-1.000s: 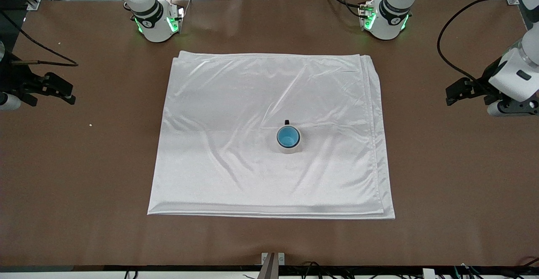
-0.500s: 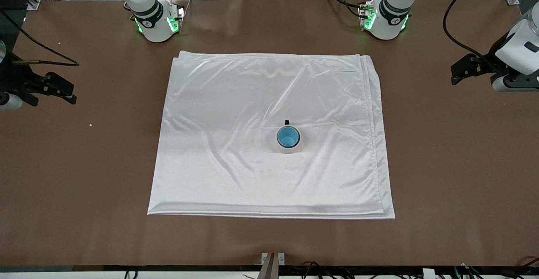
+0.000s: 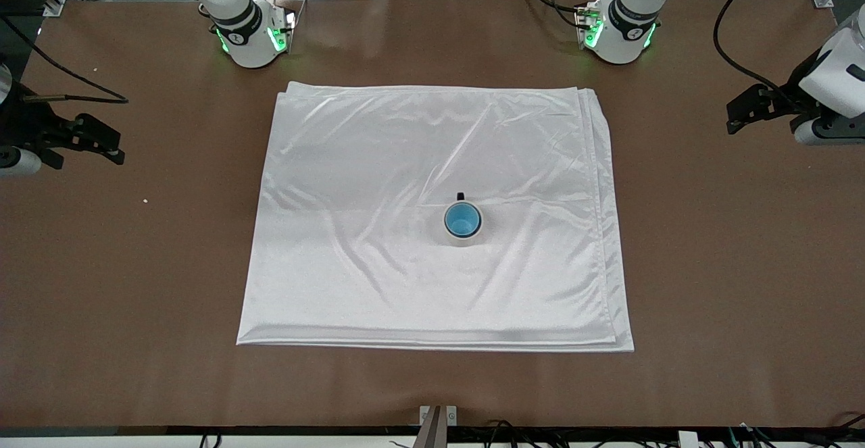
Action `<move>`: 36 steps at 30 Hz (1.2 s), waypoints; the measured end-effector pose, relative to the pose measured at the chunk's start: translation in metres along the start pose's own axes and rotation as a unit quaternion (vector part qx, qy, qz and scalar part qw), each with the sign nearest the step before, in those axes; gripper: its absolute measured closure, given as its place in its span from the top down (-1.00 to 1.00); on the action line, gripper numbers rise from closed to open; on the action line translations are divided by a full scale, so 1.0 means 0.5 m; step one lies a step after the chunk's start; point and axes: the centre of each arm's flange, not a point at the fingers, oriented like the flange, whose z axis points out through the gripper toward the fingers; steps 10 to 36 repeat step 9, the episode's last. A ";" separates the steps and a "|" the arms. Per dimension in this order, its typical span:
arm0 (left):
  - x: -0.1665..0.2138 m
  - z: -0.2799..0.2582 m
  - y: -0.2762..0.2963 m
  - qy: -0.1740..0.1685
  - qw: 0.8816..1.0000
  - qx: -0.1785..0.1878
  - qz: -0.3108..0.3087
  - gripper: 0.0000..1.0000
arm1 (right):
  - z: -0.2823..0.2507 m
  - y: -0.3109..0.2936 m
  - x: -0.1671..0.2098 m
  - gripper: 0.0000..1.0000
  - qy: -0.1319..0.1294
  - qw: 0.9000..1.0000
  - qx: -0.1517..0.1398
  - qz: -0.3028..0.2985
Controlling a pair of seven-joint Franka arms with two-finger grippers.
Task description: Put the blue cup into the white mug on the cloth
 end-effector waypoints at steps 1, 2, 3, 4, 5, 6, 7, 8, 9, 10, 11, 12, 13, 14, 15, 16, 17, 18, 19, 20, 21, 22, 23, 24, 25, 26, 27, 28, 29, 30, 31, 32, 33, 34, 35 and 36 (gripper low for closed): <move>0.000 0.000 0.000 0.000 1.000 0.000 0.000 1.00 | 0.000 0.000 0.000 1.00 -0.001 1.000 0.000 0.000; 0.000 0.000 0.000 0.000 1.000 0.000 0.000 1.00 | 0.001 0.000 -0.001 1.00 -0.002 1.000 0.000 0.000; 0.000 0.000 0.000 0.000 1.000 0.000 0.000 1.00 | 0.001 0.000 -0.001 1.00 -0.003 1.000 0.000 0.000; 0.000 0.000 0.000 0.000 1.000 0.000 0.000 1.00 | 0.001 0.000 -0.001 1.00 -0.003 1.000 0.000 0.000; 0.000 0.000 0.000 0.000 1.000 0.000 0.000 1.00 | 0.001 0.000 -0.002 1.00 -0.004 1.000 0.000 0.000; 0.000 0.001 0.000 -0.001 1.000 0.000 0.000 1.00 | 0.002 0.000 -0.002 1.00 -0.004 1.000 0.000 -0.001; 0.000 0.001 0.000 -0.001 1.000 0.000 0.000 1.00 | 0.002 -0.001 -0.002 1.00 -0.005 1.000 0.000 -0.001; 0.000 0.001 0.000 -0.001 1.000 0.000 0.000 1.00 | 0.002 -0.001 -0.003 1.00 -0.007 1.000 0.000 -0.001; 0.000 0.001 0.000 -0.001 1.000 0.000 0.000 1.00 | 0.003 -0.001 -0.004 1.00 -0.009 1.000 0.001 -0.001; 0.000 0.001 0.000 -0.001 1.000 0.000 0.000 1.00 | 0.003 -0.001 -0.004 1.00 -0.009 1.000 0.001 -0.001; 0.000 0.001 0.000 -0.001 1.000 0.000 0.000 1.00 | 0.003 -0.001 -0.004 1.00 -0.009 1.000 0.001 -0.001; 0.000 0.001 0.000 -0.001 1.000 0.000 0.000 1.00 | 0.003 -0.001 -0.004 1.00 -0.009 1.000 0.001 -0.001; 0.000 0.001 0.000 -0.001 1.000 0.000 0.000 1.00 | 0.003 -0.001 -0.004 1.00 -0.009 1.000 0.001 -0.001; 0.000 0.001 0.000 -0.001 1.000 0.000 0.000 1.00 | 0.003 -0.001 -0.004 1.00 -0.009 1.000 0.001 -0.001; 0.000 0.001 0.000 -0.001 1.000 0.000 0.000 1.00 | 0.003 -0.001 -0.004 1.00 -0.009 1.000 0.001 -0.001; 0.000 0.001 0.000 -0.001 1.000 0.000 0.000 1.00 | 0.003 -0.001 -0.004 1.00 -0.009 1.000 0.001 -0.001; 0.000 0.001 0.000 -0.001 1.000 0.000 0.000 1.00 | 0.003 -0.001 -0.004 1.00 -0.009 1.000 0.001 -0.001; 0.000 0.001 0.000 -0.001 1.000 0.000 0.000 1.00 | 0.003 -0.001 -0.004 1.00 -0.009 1.000 0.001 -0.001; 0.000 0.001 0.000 -0.001 1.000 0.000 0.000 1.00 | 0.003 -0.001 -0.004 1.00 -0.009 1.000 0.001 -0.001; 0.000 0.001 0.000 -0.001 1.000 0.000 0.000 1.00 | 0.003 -0.001 -0.004 1.00 -0.009 1.000 0.001 -0.001; 0.000 0.001 0.000 -0.001 1.000 0.000 0.000 1.00 | 0.003 -0.001 -0.004 1.00 -0.009 1.000 0.001 -0.001; 0.000 0.001 0.000 -0.001 1.000 0.000 0.000 1.00 | 0.003 -0.001 -0.004 1.00 -0.009 1.000 0.001 -0.001; 0.000 0.001 0.000 -0.001 1.000 0.000 0.000 1.00 | 0.003 -0.001 -0.004 1.00 -0.009 1.000 0.001 -0.001; 0.000 0.001 0.000 -0.001 1.000 0.000 0.000 1.00 | 0.003 -0.001 -0.004 1.00 -0.009 1.000 0.001 -0.001; 0.000 0.001 0.000 -0.001 1.000 0.000 0.000 1.00 | 0.003 -0.001 -0.004 1.00 -0.009 1.000 0.001 -0.001; 0.000 0.001 0.000 -0.001 1.000 0.000 0.000 1.00 | 0.003 -0.001 -0.004 1.00 -0.009 1.000 0.001 -0.001; 0.000 0.001 0.000 -0.001 1.000 0.000 0.000 1.00 | 0.003 -0.001 -0.004 1.00 -0.009 1.000 0.001 -0.001; 0.000 0.001 0.000 -0.001 1.000 0.000 0.000 1.00 | 0.003 -0.001 -0.004 1.00 -0.009 1.000 0.001 -0.001; 0.000 0.001 0.000 -0.001 1.000 0.000 0.000 1.00 | 0.003 -0.001 -0.004 1.00 -0.009 1.000 0.001 -0.001; 0.000 0.001 0.000 -0.001 1.000 0.000 0.000 1.00 | 0.003 -0.001 -0.004 1.00 -0.009 1.000 0.001 -0.001; 0.000 0.001 0.000 -0.001 1.000 0.000 0.000 1.00 | 0.003 -0.001 -0.004 1.00 -0.009 1.000 0.001 -0.001; 0.000 0.001 0.000 -0.001 1.000 0.000 0.000 1.00 | 0.003 -0.001 -0.004 1.00 -0.009 1.000 0.001 -0.001; 0.000 0.001 0.000 -0.001 1.000 0.000 0.000 1.00 | 0.003 -0.001 -0.004 1.00 -0.009 1.000 0.001 -0.001; 0.000 0.001 0.000 -0.001 1.000 0.000 0.000 1.00 | 0.003 -0.001 -0.004 1.00 -0.009 1.000 0.001 -0.001; 0.000 0.001 0.000 -0.001 1.000 0.000 0.000 1.00 | 0.003 -0.001 -0.004 1.00 -0.009 1.000 0.001 -0.001; 0.000 0.001 0.000 -0.001 1.000 0.000 0.000 1.00 | 0.003 -0.001 -0.004 1.00 -0.009 1.000 0.001 -0.001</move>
